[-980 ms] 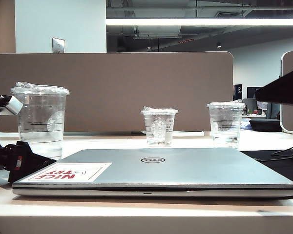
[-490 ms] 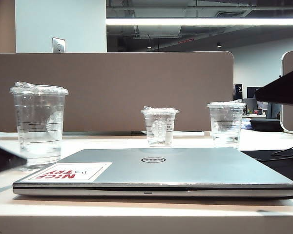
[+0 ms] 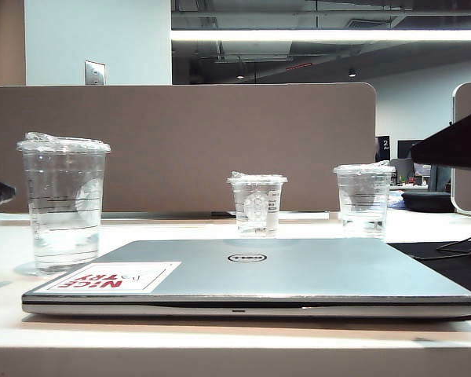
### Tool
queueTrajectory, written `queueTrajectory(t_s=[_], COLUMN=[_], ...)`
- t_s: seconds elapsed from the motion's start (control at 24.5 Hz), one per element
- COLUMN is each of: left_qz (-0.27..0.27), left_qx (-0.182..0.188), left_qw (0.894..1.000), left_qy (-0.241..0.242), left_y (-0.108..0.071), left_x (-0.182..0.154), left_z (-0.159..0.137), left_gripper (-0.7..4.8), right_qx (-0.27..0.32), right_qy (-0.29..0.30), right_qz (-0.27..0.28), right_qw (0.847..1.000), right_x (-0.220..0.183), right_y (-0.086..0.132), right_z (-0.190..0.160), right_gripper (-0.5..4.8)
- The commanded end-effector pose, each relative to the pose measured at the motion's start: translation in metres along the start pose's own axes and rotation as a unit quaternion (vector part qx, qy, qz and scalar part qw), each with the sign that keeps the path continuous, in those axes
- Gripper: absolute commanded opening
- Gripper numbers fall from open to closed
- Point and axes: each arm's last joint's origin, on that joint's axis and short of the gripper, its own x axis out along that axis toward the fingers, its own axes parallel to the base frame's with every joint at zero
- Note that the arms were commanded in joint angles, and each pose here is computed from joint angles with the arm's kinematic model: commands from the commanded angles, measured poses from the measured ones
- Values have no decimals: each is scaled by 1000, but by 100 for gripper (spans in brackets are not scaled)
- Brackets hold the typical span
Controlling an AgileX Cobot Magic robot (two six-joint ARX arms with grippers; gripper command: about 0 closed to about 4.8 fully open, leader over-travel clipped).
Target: Pick up the coffee cup on the left and place it on the left side of the laptop.
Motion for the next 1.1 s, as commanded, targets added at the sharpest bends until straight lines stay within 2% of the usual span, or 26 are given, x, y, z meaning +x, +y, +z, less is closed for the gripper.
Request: queueTrajectory(t_s=[0.04, 0.12, 0.29, 0.37, 0.49, 0.61, 0.78, 0.9, 1.02, 1.1], left_qz=[12, 12, 2, -3, -5, 5, 35, 42, 68, 100], left_qx=[-24, -37, -13, -21, -22, -1, 18, 28, 61, 62], left_qw=[999, 999, 996, 992, 990, 982, 969, 970, 968, 968], left_qy=[-19, -38, -94, -122, -140, -188, -243, -239, -233, -222], left_y=[0, -1, -4, -7, -9, -13, -17, -20, -24, -26], left_x=[-1, -2, -8, -12, -15, -23, -35, -41, -51, -57], left_z=[6, 12, 31, 40, 47, 61, 76, 78, 80, 78], left_gripper=[-6, -6, -6, -6, -6, -6, -6, -6, -6, -6], right_qx=[0, 2, 10, 14, 16, 17, 22, 23, 26, 26], right_qy=[-15, -18, -20, -28, -54, -85, -93, -99, -101, -101], right_qz=[-2, -15, -73, -101, -138, -199, -281, -326, -367, -373], right_qw=[1000, 1000, 997, 994, 989, 976, 955, 940, 924, 922], right_x=[-1, -1, -2, -4, -10, -18, -26, -32, -38, -39], right_y=[0, -3, -16, -22, -28, -39, -53, -61, -67, -68], right_z=[1, 2, 2, 3, 7, 11, 11, 11, 11, 11], right_gripper=[-4, -4, -4, -4, -4, -4, -4, -4, -4, -4])
